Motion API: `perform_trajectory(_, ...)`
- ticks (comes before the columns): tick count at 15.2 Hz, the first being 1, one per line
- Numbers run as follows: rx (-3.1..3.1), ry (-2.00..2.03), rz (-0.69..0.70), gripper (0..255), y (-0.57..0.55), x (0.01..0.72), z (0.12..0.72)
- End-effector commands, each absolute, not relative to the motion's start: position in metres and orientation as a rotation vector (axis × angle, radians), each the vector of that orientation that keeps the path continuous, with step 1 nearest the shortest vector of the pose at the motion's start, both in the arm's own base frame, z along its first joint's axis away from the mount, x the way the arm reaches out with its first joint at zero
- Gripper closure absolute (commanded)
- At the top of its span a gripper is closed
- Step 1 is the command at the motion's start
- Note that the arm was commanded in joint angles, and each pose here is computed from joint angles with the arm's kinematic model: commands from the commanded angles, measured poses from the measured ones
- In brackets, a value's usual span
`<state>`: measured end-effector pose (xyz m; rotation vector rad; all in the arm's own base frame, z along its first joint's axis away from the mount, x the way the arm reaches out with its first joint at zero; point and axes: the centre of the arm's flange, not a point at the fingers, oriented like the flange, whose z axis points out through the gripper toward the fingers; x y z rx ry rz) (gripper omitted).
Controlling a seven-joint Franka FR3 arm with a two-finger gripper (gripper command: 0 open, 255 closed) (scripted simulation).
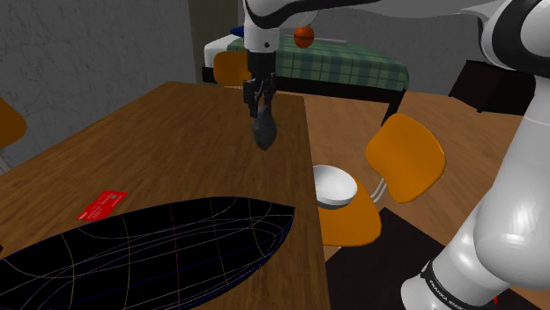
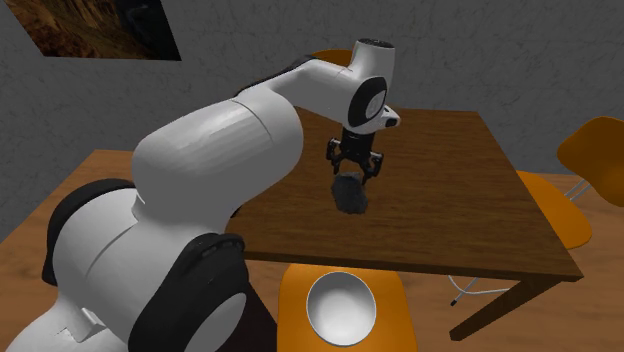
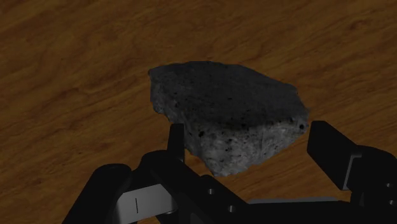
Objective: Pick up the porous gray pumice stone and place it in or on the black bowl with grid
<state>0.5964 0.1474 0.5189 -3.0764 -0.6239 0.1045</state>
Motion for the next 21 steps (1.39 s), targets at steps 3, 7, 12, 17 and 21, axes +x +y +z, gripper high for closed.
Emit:
perform_trajectory(3,-3.076,-0.624,0.105,255,0.149,0.597,0.54)
perform_trajectory(7,-3.076,-0.624,0.105,255,0.149,0.597,0.561)
perform_trajectory(12,-3.076,-0.624,0.105,255,0.149,0.597,0.587)
perform_trajectory(17,-3.076,-0.624,0.105,255,0.196,0.573,0.59)
perform_trajectory(21,-3.076,-0.624,0.105,255,0.243,0.55,0.592)
